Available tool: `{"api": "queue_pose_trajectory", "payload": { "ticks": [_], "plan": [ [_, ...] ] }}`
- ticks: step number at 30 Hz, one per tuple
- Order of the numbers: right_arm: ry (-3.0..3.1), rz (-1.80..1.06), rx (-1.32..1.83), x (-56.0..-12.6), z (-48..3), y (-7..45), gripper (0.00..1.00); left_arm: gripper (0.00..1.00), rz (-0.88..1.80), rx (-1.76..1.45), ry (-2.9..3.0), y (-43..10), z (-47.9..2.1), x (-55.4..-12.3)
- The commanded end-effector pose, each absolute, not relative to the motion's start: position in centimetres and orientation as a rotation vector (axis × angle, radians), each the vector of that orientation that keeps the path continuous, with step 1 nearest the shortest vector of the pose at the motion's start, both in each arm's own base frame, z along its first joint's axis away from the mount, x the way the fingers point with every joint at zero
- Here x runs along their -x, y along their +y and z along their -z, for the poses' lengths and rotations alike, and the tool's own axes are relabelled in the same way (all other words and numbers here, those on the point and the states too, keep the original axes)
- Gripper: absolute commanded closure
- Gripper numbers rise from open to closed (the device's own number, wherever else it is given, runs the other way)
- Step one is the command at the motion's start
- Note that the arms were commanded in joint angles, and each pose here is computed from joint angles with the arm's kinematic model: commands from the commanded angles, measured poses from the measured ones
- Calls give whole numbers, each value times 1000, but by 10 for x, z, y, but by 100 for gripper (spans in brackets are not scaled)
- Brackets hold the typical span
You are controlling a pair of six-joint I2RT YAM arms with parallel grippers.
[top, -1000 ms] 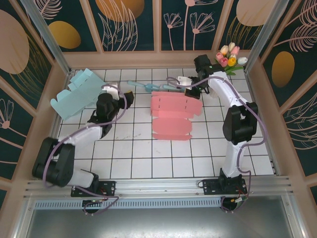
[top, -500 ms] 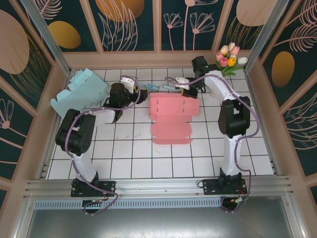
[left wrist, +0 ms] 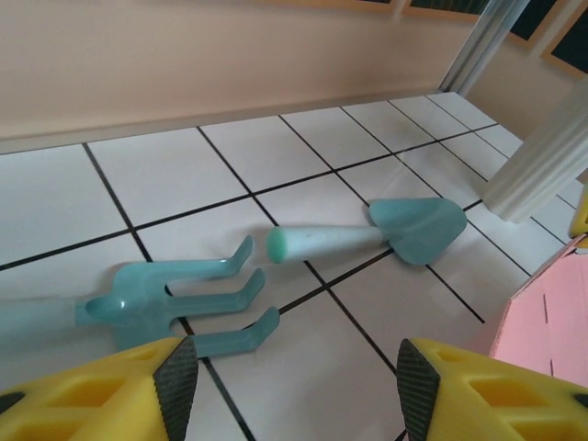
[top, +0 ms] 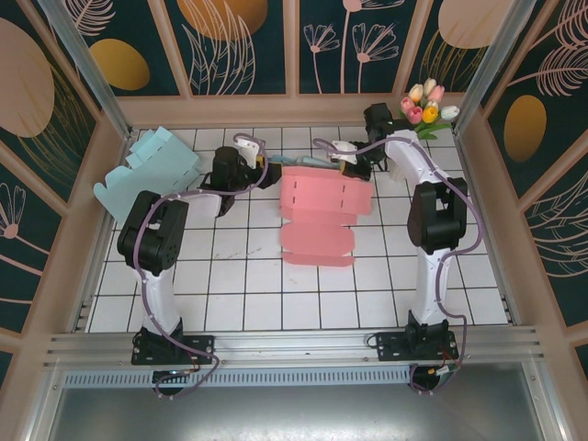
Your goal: Fold the paper box
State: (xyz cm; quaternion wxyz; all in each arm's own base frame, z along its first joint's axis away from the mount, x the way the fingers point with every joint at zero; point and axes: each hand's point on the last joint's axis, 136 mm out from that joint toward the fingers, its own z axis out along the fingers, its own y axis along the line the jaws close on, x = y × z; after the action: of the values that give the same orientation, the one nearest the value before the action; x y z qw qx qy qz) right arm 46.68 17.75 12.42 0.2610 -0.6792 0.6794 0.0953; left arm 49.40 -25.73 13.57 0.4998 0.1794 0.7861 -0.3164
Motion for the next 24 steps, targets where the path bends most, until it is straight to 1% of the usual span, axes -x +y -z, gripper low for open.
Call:
{"api": "queue_pose_trajectory", "payload": {
  "ticks": [1,8,13,17,24],
  "plan": [
    [1811,-281,1794,-468,-134,187,100,38,842,-547,1877,-298,-147,-478],
    [1811,-293,1757,-465,-138,191,100,40,916,-631,1840,-337,-164,-459],
    [1781,-304,1761,-457,-142,197,100,41,932,-636,1856,-349,-158,-457],
    [1767,-299,1759,-450,-143,198,100,42,930,-615,1860,-345,-156,-455],
    [1721,-244,1744,-438,-157,193,100,37,847,-565,1856,-313,-167,-427]
  ]
}}
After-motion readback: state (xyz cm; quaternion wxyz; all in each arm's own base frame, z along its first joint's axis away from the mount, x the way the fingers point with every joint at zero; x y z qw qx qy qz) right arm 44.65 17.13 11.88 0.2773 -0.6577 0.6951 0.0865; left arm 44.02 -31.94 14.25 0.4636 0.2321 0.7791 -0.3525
